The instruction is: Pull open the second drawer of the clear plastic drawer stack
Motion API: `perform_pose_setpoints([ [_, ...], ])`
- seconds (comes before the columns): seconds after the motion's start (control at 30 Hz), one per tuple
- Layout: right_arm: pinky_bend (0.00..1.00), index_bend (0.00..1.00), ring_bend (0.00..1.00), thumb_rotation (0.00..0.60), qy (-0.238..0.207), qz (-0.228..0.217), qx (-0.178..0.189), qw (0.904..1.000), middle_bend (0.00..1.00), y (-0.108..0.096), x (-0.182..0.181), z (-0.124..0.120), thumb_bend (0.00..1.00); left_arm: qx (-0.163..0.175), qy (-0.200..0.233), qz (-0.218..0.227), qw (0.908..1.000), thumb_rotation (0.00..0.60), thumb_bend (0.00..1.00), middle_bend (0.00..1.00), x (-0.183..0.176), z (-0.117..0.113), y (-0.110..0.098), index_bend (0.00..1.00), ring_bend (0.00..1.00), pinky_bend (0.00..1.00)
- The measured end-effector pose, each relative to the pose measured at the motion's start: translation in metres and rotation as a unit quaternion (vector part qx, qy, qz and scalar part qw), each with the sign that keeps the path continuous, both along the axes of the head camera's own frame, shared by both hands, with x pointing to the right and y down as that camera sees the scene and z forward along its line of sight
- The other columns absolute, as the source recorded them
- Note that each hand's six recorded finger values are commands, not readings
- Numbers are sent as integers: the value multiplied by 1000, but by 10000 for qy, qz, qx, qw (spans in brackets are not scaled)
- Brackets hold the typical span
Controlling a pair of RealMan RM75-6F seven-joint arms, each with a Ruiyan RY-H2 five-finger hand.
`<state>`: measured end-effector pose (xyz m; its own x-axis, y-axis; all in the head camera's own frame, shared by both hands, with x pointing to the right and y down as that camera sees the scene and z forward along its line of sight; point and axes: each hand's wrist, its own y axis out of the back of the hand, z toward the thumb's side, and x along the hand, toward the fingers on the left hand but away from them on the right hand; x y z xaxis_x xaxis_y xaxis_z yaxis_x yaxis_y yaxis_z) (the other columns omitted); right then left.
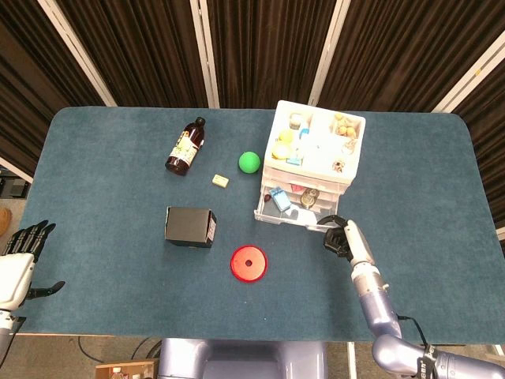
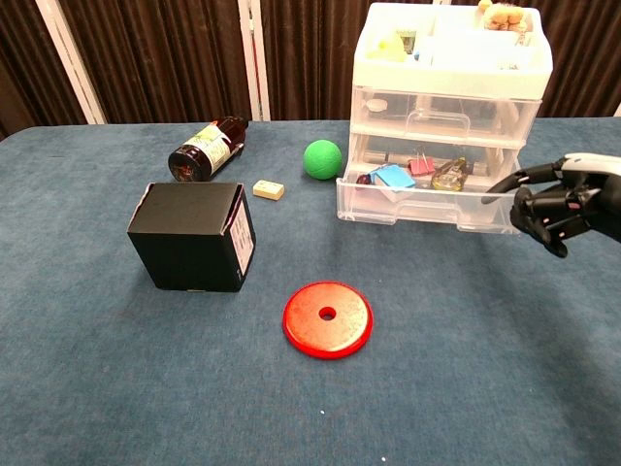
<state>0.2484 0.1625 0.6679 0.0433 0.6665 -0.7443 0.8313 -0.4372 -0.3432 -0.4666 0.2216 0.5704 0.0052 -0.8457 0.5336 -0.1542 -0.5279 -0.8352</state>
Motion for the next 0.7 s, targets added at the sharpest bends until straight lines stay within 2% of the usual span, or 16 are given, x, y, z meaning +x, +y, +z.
perform_pose_setpoints([
  [0.1,760,381,738,600,-28,-7,-12,10000,723,6,0,-1,776,8,-3,11,10000,600,34,0,0,0,0,11,0,11],
  [0.2,760,104,702,600,-32,-31,18,10000,681,9,0,-2,717,25,-3,21,10000,600,35,0,0,-1,0,11,0,11],
  [0.23,760,14,685,600,-30,-47,30,10000,662,9,0,-2,648,29,-5,22,10000,600,35,0,0,-1,0,11,0,11],
  [0.33,760,0,667,600,21,-181,88,9998,638,11,0,-4,519,46,-10,23,10000,600,35,0,0,-1,0,11,0,11],
  [0.43,760,0,663,600,76,-271,210,9994,633,9,1,-9,455,57,-18,23,10000,600,35,0,-1,-1,0,10,0,11],
  [0.7,760,0,656,600,611,-636,699,9936,615,5,13,-32,446,104,-45,18,9999,600,34,0,-2,-3,-1,11,0,11],
])
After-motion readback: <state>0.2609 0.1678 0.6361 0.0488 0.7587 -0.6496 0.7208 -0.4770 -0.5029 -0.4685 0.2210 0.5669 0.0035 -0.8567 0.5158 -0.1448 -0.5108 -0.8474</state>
